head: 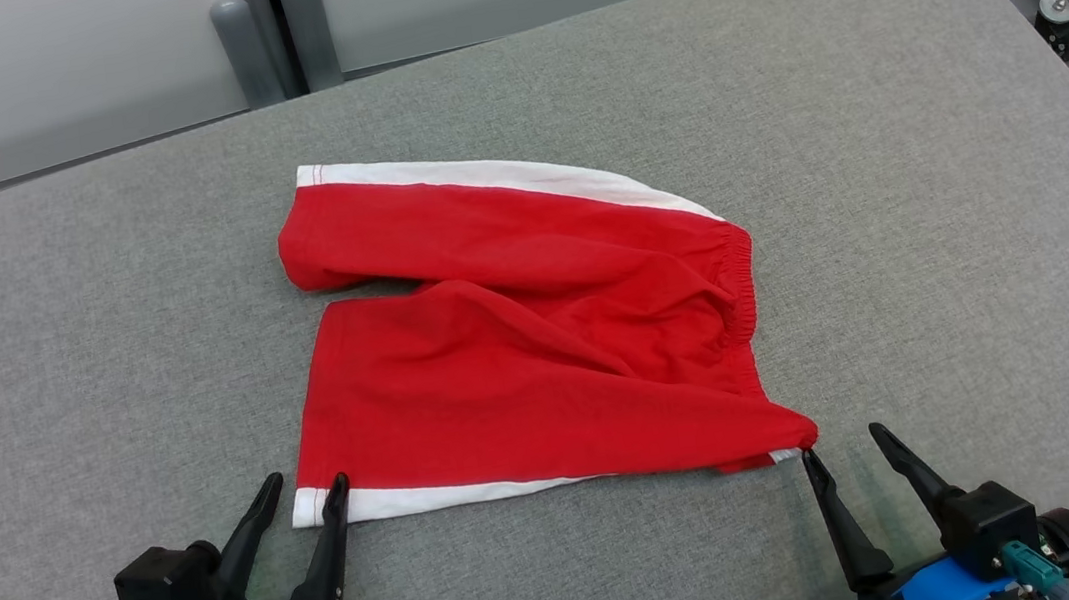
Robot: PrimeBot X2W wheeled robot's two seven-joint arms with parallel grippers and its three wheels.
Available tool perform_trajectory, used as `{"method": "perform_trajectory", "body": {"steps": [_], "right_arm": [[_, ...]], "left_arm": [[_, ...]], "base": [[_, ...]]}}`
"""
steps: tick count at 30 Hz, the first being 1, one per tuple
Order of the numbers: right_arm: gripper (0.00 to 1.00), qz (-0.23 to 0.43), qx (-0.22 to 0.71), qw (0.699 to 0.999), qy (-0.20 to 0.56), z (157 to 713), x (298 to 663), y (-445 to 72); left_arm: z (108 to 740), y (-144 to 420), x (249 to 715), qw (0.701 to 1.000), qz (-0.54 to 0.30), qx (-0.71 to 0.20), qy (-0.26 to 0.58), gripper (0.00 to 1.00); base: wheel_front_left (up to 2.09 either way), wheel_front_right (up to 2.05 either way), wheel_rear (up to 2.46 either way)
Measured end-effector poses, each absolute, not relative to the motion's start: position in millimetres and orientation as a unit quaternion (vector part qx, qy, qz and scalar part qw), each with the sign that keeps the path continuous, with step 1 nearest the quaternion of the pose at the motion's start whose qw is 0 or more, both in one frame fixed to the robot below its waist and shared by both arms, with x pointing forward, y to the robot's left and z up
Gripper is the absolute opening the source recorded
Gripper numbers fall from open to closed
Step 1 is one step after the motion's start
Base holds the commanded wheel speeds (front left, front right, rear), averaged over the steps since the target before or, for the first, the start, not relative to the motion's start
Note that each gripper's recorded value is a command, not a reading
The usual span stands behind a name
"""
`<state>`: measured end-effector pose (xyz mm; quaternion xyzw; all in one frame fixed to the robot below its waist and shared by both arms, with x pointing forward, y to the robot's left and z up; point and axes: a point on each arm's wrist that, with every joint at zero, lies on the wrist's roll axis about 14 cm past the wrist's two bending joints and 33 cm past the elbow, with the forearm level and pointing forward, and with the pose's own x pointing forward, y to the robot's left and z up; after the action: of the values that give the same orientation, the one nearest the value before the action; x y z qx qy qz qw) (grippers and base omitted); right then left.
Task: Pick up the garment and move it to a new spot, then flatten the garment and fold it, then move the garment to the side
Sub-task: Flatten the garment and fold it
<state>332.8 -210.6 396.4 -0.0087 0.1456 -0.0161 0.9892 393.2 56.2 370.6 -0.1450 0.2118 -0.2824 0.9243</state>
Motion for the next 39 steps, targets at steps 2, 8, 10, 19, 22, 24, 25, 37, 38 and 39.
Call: {"method": "perform_trajectory", "body": {"steps": [2, 8, 10, 19, 22, 24, 25, 37, 38, 39], "right_arm": [[1.0, -0.02, -0.009, 0.989, 0.146, 396.6, 329.9, -212.3], [1.0, -0.03, -0.002, 0.99, 0.139, 401.4, 327.9, -216.3], [1.0, -0.032, -0.003, 0.99, 0.135, 403.8, 328.4, -217.5], [1.0, -0.031, 0.004, 0.992, 0.125, 408.9, 330.7, -215.5], [1.0, -0.028, 0.009, 0.992, 0.125, 409.0, 330.8, -212.4], [1.0, -0.023, 0.013, 0.992, 0.122, 410.2, 331.2, -208.7], [1.0, -0.021, 0.016, 0.992, 0.12, 411.2, 331.6, -206.5], [1.0, 0.066, 0.054, 0.991, 0.105, 418.1, 341.3, -146.8], [1.0, 0.072, 0.055, 0.99, 0.104, 418.9, 341.4, -142.8], [1.0, 0.077, 0.055, 0.99, 0.103, 419.6, 341.5, -139.6]], "left_arm": [[369.8, 55.1, 395.4, 0.924, -0.284, -0.144, 0.213, 1.0], [359.9, 49.0, 391.0, 0.916, -0.299, -0.136, 0.23, 0.64], [357.4, 43.7, 385.0, 0.909, -0.313, -0.137, 0.24, 0.0], [378.2, 50.7, 414.6, 0.922, -0.294, -0.153, 0.2, 0.0], [383.4, 68.1, 432.5, 0.937, -0.261, -0.149, 0.181, 0.0], [382.8, 78.8, 438.6, 0.944, -0.24, -0.145, 0.177, 0.0], [381.8, 82.6, 439.1, 0.946, -0.233, -0.141, 0.177, 0.0], [362.9, 157.4, 421.4, 0.969, -0.104, -0.108, 0.195, 0.0], [363.0, 162.3, 419.4, 0.97, -0.095, -0.107, 0.194, 0.0], [363.2, 165.5, 416.9, 0.971, -0.09, -0.104, 0.194, 0.0]], "base": [[0.0, 0.0, 0.0], [0.0, 0.0, 0.0], [0.0, 0.0, 0.0], [0.0, 0.0, 0.0], [0.0, 0.0, 0.0], [0.0, 0.0, 0.0], [0.0, 0.0, 0.0], [0.0, 0.0, 0.0], [0.0, 0.0, 0.0], [0.0, 0.0, 0.0]]}}
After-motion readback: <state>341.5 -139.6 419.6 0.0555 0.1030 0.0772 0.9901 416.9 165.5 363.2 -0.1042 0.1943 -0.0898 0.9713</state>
